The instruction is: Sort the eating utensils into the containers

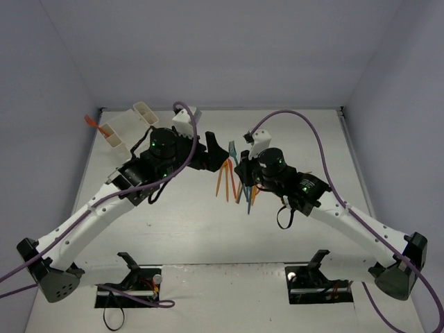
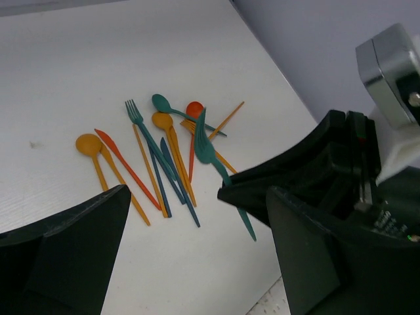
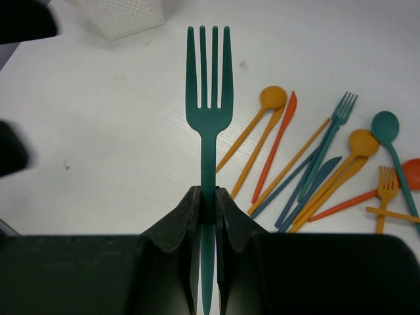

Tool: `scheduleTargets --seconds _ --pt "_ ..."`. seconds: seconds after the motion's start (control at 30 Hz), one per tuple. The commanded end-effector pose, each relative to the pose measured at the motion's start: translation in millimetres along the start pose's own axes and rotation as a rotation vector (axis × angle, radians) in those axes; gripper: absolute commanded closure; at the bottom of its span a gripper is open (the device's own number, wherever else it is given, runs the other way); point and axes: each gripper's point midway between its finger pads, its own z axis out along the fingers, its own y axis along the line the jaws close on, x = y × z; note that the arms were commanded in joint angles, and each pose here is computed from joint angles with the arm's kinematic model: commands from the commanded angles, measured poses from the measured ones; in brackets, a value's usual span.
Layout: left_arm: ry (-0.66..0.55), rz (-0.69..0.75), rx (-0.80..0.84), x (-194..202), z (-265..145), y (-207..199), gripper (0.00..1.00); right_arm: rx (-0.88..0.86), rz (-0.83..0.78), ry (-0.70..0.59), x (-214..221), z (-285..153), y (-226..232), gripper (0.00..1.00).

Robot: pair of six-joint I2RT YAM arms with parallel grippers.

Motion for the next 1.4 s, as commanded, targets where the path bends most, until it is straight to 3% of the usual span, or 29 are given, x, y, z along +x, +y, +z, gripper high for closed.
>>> scheduleTargets --seconds 0.0,0.1,0.3,0.53,0.73,0.87,0.93,1.1,1.23,1.37 --pt "-0.167 0.088 0.009 -45.5 9.6 -22.7 0.18 -0.109 -0.017 -0.123 -39.9 -16.5 33.6 1.0" --pt "-0.178 0.113 -0.02 -42.3 19.9 -21.3 0.19 -0.142 -0.023 -0.12 -38.7 -18.9 44.7 1.0" --pt "-0.157 0.145 -0.056 -33.7 34.8 -18.1 0.33 -0.166 -0.03 -0.131 -40.6 -23.7 51.8 1.0" --pt "-0.125 0.148 -0.054 -21.5 41.8 -16.9 0.58 -0.178 -0.037 -0.129 -40.8 -23.0 54.5 1.0" --pt "-0.117 0.153 -0.058 -16.9 44.3 -14.9 0.94 -0.187 -0.044 -0.127 -41.6 -19.6 57.0 1.0" --pt "-0.125 0.174 -0.06 -19.7 44.0 -14.1 1.0 -0.19 -0.05 -0.122 -41.1 -16.5 58.8 0.99" --pt "-0.131 0.19 -0.076 -20.1 42.4 -10.3 1.0 -0.189 -0.052 -0.125 -42.4 -15.7 59.1 0.92" --pt "-0.163 0.219 -0.166 -26.0 31.8 17.9 1.0 -0.187 -0.063 -0.126 -42.8 -15.6 58.6 0.43" --pt "-0.187 0.221 -0.282 -37.5 17.8 65.8 1.0 -0.169 -0.071 -0.128 -41.0 -15.5 53.8 0.28" --pt "-0.25 0.275 -0.441 -63.7 -14.7 125.2 1.0 -0.14 -0.07 -0.145 -41.7 -20.8 44.9 0.24"
